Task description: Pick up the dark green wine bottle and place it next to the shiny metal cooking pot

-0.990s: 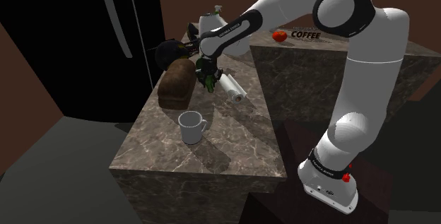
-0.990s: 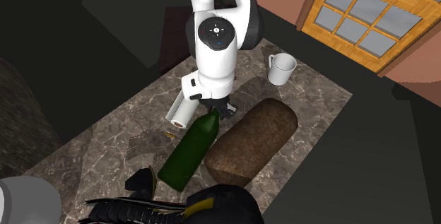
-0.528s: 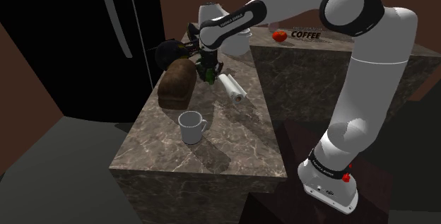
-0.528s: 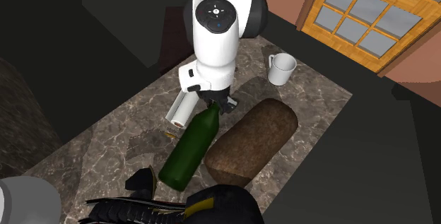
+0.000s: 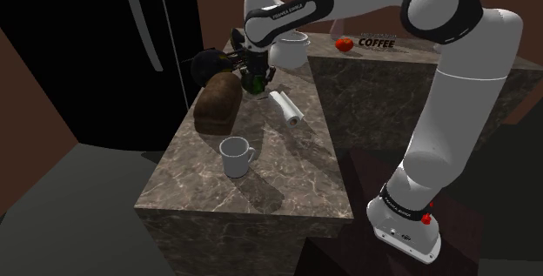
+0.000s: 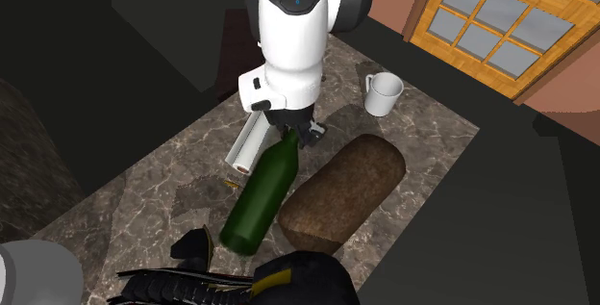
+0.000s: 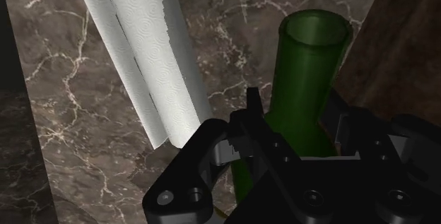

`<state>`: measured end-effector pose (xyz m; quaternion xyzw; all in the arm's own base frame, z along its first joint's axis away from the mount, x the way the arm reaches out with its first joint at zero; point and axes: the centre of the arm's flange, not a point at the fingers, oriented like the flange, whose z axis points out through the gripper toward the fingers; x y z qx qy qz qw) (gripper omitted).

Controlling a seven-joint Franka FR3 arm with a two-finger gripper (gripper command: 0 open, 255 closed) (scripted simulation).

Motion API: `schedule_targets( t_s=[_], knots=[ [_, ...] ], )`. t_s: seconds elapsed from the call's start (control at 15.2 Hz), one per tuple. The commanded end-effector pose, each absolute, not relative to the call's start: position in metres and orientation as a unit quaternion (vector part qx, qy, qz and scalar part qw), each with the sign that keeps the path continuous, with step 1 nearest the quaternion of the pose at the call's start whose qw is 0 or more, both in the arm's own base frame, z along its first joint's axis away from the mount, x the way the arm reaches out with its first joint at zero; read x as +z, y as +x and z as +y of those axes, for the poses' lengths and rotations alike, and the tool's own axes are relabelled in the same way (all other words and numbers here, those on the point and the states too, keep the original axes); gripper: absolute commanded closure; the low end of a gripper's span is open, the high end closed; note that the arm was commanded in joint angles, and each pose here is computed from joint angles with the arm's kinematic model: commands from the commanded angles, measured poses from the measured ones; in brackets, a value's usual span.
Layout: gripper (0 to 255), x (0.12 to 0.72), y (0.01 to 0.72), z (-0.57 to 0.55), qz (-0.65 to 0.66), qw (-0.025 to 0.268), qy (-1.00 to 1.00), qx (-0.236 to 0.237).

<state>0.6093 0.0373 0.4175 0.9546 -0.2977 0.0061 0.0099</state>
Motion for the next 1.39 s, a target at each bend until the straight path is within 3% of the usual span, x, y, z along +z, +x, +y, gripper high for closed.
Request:
schedule_targets(
  t_s=[0.0,1.32],
  knots=[
    [255,0.43,0.61,0.037,-0.298,0.01,0.955,0.006],
    [255,0.535,0.61,0.037,-0.298,0.01,0.955,0.006]
  ],
)
